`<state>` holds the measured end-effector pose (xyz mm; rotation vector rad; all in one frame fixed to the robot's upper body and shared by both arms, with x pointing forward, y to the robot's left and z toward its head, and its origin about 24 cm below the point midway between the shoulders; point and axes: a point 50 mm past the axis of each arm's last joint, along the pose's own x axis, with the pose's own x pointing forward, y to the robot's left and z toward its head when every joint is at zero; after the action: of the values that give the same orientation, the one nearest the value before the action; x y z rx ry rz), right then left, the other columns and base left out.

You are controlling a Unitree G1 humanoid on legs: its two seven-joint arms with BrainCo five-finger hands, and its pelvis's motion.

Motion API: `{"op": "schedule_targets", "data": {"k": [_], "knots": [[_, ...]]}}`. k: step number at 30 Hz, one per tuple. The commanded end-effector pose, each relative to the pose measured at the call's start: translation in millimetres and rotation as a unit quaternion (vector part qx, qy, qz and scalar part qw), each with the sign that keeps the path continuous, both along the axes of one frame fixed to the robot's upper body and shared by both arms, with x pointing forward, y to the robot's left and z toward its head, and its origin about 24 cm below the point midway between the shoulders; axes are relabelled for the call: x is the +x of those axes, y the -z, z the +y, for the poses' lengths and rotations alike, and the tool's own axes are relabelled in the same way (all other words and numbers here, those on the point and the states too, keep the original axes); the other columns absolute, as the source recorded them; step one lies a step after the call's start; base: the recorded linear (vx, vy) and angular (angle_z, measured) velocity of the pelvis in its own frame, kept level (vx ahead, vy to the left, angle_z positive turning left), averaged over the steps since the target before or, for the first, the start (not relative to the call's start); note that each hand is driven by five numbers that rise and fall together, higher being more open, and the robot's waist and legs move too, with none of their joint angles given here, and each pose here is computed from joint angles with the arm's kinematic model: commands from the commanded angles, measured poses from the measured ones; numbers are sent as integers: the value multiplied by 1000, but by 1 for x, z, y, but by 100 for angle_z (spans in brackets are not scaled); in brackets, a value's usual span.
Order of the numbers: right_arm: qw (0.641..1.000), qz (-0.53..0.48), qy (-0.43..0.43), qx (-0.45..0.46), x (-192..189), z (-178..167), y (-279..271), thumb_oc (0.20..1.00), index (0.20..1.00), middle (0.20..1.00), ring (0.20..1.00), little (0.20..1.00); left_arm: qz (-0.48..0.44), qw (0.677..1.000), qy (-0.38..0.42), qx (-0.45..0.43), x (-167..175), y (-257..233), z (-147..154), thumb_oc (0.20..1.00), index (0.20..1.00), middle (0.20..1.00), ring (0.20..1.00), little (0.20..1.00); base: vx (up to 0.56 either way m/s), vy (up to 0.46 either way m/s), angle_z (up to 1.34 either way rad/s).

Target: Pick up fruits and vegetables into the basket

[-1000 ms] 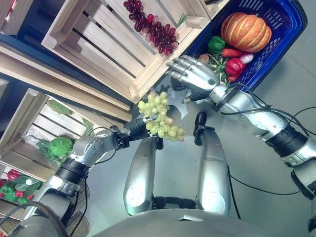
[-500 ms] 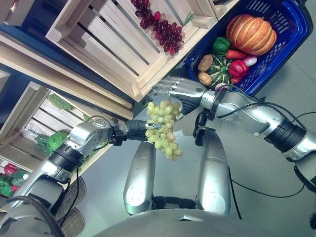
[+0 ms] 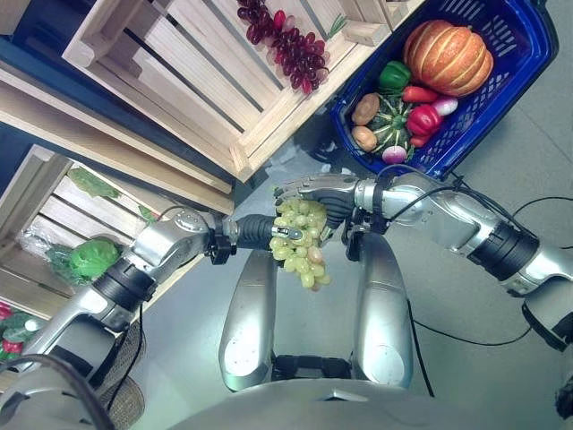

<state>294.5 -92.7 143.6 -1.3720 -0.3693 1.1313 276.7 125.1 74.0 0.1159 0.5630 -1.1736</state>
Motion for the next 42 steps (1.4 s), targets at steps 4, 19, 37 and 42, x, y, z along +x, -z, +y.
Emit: {"op": "schedule_targets", "data": {"k": [4, 19, 37, 42], "knots": [[991, -72, -109, -3, -25, 24, -10, 1000, 1000, 1000, 1000, 1000, -61, 994, 80, -33, -14, -19, -20, 200, 200, 200, 200, 200, 0, 0, 0], [911, -302, -206, -190, -26, 15, -14, 200, 200, 200, 200, 200, -70, 994, 77, -29, -10, -23, -17, 200, 200, 200, 200, 200, 0, 0, 0], [919, -275, -154, -237, -26, 6, -18, 200, 200, 200, 200, 200, -69, 994, 68, -41, -17, -27, -15, 200, 200, 200, 200, 200, 0, 0, 0], [926, -276, -134, -218, -24, 6, -21, 200, 200, 200, 200, 200, -57, 996, 64, -41, -19, -25, -15, 200, 200, 200, 200, 200, 0, 0, 0]]}}
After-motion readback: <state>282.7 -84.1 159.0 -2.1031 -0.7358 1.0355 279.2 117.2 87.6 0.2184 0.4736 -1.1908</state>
